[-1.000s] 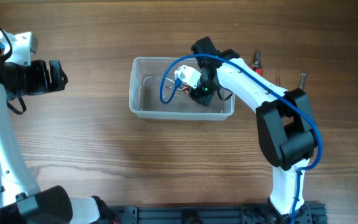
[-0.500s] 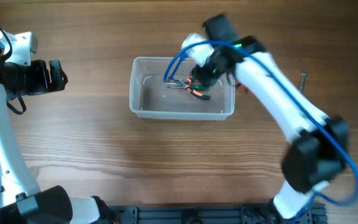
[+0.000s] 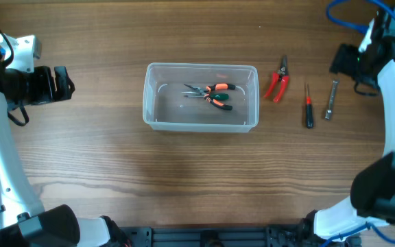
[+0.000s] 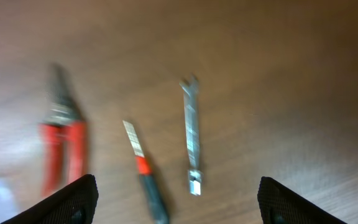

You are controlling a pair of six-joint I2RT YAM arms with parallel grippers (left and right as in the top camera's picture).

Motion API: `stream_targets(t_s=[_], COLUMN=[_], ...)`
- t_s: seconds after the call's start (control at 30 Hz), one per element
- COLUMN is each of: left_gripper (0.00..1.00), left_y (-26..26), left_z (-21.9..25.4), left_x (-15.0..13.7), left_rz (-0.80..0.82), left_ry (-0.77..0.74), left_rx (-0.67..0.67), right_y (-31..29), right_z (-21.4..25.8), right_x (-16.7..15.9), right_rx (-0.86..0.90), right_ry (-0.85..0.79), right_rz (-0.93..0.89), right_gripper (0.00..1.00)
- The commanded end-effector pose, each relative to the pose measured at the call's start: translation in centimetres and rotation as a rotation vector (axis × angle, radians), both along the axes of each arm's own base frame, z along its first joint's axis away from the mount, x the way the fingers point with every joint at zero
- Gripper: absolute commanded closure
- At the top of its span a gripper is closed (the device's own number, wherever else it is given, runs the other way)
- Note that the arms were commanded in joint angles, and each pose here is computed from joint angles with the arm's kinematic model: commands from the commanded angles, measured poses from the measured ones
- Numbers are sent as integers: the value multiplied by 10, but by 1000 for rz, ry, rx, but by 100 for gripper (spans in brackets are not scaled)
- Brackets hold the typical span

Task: Pack container
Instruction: 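Grasp the silver wrench with the right gripper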

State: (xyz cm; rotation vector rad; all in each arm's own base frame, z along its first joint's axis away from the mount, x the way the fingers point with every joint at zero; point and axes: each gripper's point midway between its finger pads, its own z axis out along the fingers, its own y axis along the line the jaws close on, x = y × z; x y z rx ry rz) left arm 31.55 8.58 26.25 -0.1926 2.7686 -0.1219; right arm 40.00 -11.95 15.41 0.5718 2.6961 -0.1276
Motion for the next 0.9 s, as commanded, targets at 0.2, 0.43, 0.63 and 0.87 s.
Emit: stream_targets(t_s=[0.2, 0.43, 0.63, 0.87], left_gripper=[0, 0, 0, 0], left_y=[-2, -2, -2, -2], left_z=[-1, -1, -1, -1], left_x=[1, 1, 0, 1], left_rz=[-22, -22, -22, -22], left_ry=[-2, -2, -2, -2], left_rx=[-10, -10, -10, -10], right_y=[-15, -15, -14, -7], right_z=[-123, -155, -173, -174], right_x=[-23, -22, -26, -22], right_rx=[135, 148, 158, 199], right_ry=[263, 309, 342, 329], right_rz=[-78, -76, -75, -41], right_gripper=[18, 18, 17, 42])
